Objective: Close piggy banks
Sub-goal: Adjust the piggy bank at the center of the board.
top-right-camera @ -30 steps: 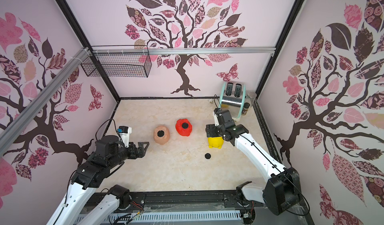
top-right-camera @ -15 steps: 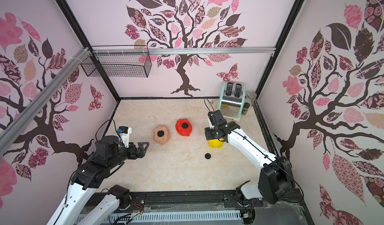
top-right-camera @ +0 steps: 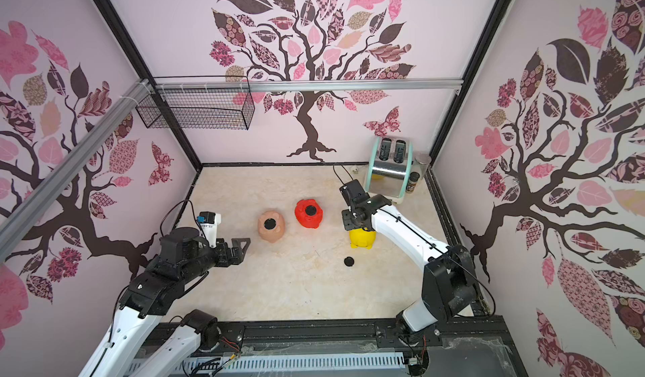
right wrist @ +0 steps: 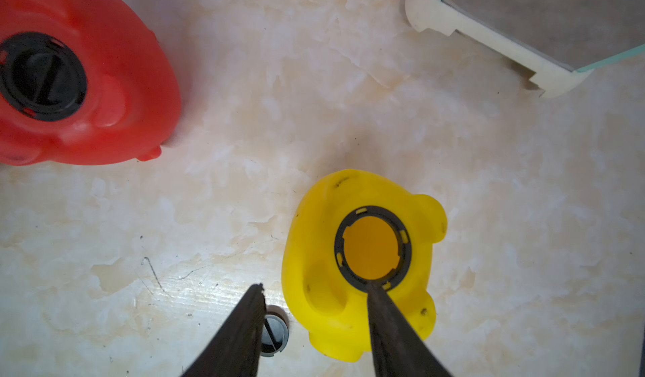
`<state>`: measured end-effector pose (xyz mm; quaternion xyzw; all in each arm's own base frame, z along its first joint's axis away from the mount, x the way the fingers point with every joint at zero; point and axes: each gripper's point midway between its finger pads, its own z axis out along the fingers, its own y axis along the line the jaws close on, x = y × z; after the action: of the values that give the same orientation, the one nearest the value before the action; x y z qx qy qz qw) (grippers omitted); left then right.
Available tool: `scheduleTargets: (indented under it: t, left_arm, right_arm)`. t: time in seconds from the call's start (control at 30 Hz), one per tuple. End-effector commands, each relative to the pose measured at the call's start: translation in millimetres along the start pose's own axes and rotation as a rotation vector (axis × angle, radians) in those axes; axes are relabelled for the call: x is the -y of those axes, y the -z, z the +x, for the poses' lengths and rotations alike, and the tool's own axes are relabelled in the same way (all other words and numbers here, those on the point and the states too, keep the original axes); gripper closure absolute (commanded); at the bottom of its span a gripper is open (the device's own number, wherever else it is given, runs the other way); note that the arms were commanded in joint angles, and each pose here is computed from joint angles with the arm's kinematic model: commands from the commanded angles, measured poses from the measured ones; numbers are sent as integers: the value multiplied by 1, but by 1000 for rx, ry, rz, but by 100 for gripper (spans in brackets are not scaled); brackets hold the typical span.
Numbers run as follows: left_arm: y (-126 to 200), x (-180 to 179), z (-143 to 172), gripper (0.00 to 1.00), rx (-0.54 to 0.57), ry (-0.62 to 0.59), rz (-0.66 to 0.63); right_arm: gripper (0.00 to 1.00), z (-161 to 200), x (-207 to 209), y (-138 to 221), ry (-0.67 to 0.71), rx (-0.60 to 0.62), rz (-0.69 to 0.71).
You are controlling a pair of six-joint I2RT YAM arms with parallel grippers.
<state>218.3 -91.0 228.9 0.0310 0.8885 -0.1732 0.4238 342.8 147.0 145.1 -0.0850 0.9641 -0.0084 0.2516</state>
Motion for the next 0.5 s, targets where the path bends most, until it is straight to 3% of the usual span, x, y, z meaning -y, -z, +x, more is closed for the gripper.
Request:
scheduleTargets:
  t: [0.0,0.47]
  left_arm:
    - [0,2,-1,2,9,-11,11]
    - [0,2,-1,2,8,-11,11]
  right_arm:
    - [50,0,8,0,18,-31,68]
    - [50,10,12,-13,60,-83,115]
